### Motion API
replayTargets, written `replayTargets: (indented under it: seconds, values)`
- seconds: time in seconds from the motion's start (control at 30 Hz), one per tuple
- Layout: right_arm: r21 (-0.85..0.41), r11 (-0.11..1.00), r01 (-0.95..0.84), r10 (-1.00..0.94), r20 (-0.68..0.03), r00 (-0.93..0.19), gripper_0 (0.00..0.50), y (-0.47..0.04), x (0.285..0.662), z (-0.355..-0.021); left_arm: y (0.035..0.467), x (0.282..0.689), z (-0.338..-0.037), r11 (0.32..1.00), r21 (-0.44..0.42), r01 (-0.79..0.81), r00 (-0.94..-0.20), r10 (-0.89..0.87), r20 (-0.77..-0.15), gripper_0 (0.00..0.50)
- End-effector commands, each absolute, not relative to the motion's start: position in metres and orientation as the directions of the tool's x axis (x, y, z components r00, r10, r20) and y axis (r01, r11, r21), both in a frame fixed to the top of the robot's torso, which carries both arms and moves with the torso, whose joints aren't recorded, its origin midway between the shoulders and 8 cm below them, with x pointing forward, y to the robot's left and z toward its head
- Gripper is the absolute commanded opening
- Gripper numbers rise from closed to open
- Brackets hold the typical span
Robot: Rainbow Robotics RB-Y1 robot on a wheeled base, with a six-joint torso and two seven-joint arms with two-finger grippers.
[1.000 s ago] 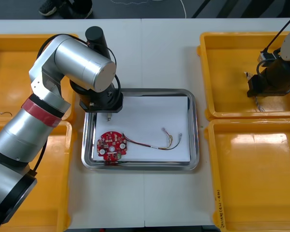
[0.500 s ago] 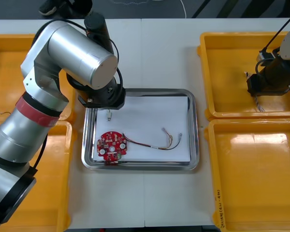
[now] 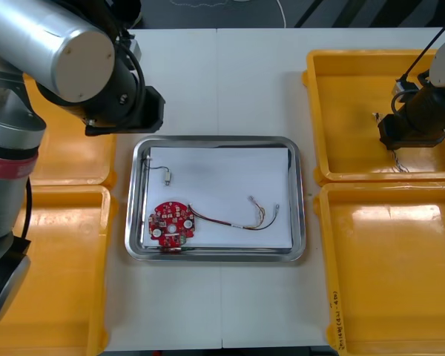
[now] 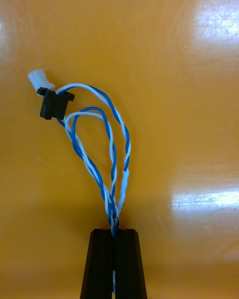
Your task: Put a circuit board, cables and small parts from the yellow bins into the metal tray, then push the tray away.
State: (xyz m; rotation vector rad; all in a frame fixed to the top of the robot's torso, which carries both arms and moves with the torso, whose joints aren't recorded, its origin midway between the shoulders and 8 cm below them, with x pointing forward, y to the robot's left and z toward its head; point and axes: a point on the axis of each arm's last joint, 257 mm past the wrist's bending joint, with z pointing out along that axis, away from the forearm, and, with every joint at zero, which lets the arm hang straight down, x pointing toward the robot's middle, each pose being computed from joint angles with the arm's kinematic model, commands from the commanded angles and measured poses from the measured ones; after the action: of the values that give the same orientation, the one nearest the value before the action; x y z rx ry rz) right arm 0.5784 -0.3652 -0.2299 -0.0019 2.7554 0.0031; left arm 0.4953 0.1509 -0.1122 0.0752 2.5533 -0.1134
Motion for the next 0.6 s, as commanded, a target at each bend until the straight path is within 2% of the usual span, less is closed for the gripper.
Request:
replayTargets:
  seconds: [0.03, 0.3, 0.6]
  values:
    - [0.011, 0.999, -0.034, -0.026, -0.426, -0.904, 0.000, -0.359, 0.595, -0.187, 0.187, 0.496, -0.088, 0.995, -0.094, -0.010, -0.806, -0.064, -0.588, 0.500]
    - [-0.016, 0.989, -0.145, -0.138, -0.439, -0.888, 0.000, -0.362, 0.596, -0.161, 0.226, 0.500, -0.067, 0.992, -0.110, -0.067, -0.791, -0.120, -0.601, 0.500]
    - [0.064, 0.990, -0.122, -0.087, -0.389, -0.917, 0.000, -0.338, 0.571, -0.128, 0.285, 0.502, -0.066, 0.987, -0.065, -0.150, -0.821, -0.161, -0.548, 0.500]
